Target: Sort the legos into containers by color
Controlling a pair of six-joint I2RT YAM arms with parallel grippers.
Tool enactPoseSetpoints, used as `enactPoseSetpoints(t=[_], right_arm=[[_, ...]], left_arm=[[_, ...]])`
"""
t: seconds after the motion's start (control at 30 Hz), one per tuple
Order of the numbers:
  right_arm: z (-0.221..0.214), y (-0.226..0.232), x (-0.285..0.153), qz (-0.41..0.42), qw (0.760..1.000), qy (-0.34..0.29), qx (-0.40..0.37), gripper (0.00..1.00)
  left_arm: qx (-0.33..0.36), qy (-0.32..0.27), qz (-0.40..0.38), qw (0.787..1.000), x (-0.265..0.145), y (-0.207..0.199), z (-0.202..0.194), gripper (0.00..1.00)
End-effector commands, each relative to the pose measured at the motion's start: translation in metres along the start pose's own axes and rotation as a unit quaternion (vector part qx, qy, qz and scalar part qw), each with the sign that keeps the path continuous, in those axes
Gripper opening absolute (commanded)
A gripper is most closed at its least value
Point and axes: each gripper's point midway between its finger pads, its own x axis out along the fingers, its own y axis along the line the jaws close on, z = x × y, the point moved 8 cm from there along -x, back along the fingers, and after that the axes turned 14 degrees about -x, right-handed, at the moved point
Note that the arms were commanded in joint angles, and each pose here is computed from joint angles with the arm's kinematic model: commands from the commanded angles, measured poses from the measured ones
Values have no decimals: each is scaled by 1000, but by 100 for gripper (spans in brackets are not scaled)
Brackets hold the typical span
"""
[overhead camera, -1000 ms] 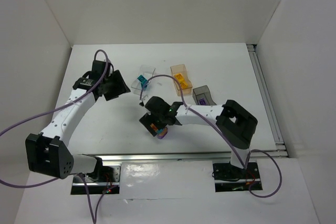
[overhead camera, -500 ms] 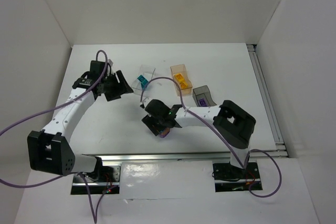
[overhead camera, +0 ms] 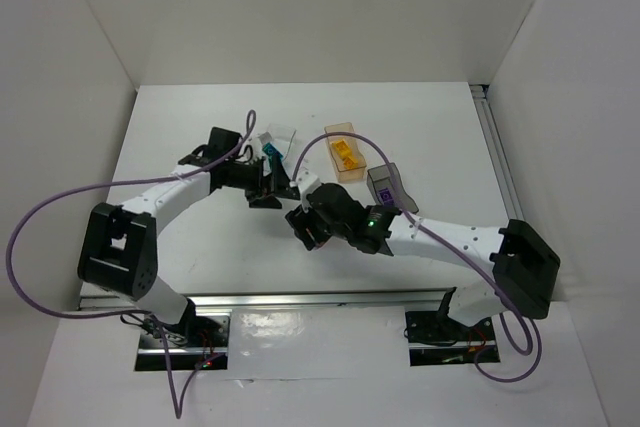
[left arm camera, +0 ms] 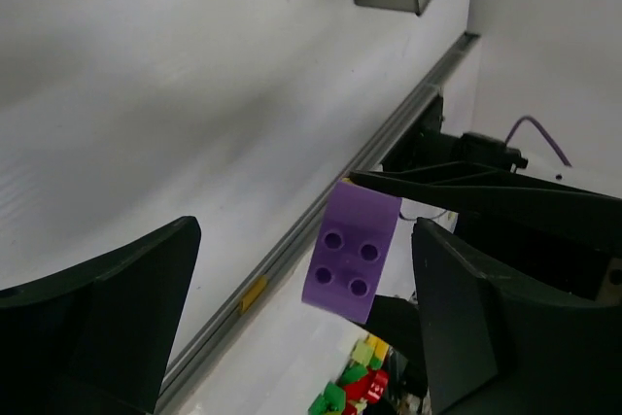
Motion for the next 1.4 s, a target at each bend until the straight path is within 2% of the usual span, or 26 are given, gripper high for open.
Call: enactPoseSetpoints(t=[0.0, 0.1, 0.23, 0.4, 0.5, 0.6, 0.63, 0.8, 0.9, 0.93, 1.07, 1.13, 1.2, 1.37], right_arm=[[6, -1, -1, -16, 1000, -25, 0, 55], [7, -2, -3, -17, 999, -35, 1, 55], [11, -3, -3, -22, 999, -39, 7, 55], [12, -8, -5, -37, 998, -41, 11, 55], [10, -14, -3, -37, 998, -41, 23, 55], [7, -19, -2, -38, 998, -42, 34, 55], [3, -20, -1, -37, 998, -37, 41, 55], [-1, -27, 0, -38, 997, -39, 55, 55], [-2, -32, -2, -38, 996, -44, 61, 55], [-1, -35, -4, -42, 996, -48, 68, 55], [0, -38, -7, -25, 995, -59, 74, 55], [0, -41, -7, -29, 995, -58, 76, 55], [0, -41, -7, -29, 995, -58, 76, 55], [2, -39, -9, -20, 995, -64, 76, 55]], left_arm=[[48, 36, -45, 997, 12, -17, -2, 95], [54, 46, -48, 996, 21, -20, -6, 92], [54, 62, -57, 995, 26, -19, -8, 84], [47, 74, -54, 995, 30, -14, -9, 65], [47, 75, -63, 994, 30, -13, -11, 65], [54, 76, -78, 993, 27, -18, -11, 60], [49, 80, -81, 992, 27, -19, -12, 53], [49, 87, -88, 991, 26, -21, -13, 31], [41, 95, -87, 991, 29, -17, -13, 31], [46, 97, -94, 990, 29, -18, -12, 42], [48, 108, -102, 988, 33, -20, -13, 69], [50, 116, -106, 986, 37, -19, -14, 76], [53, 118, -111, 985, 36, -20, -14, 80], [73, 125, -104, 984, 48, -25, -18, 79]])
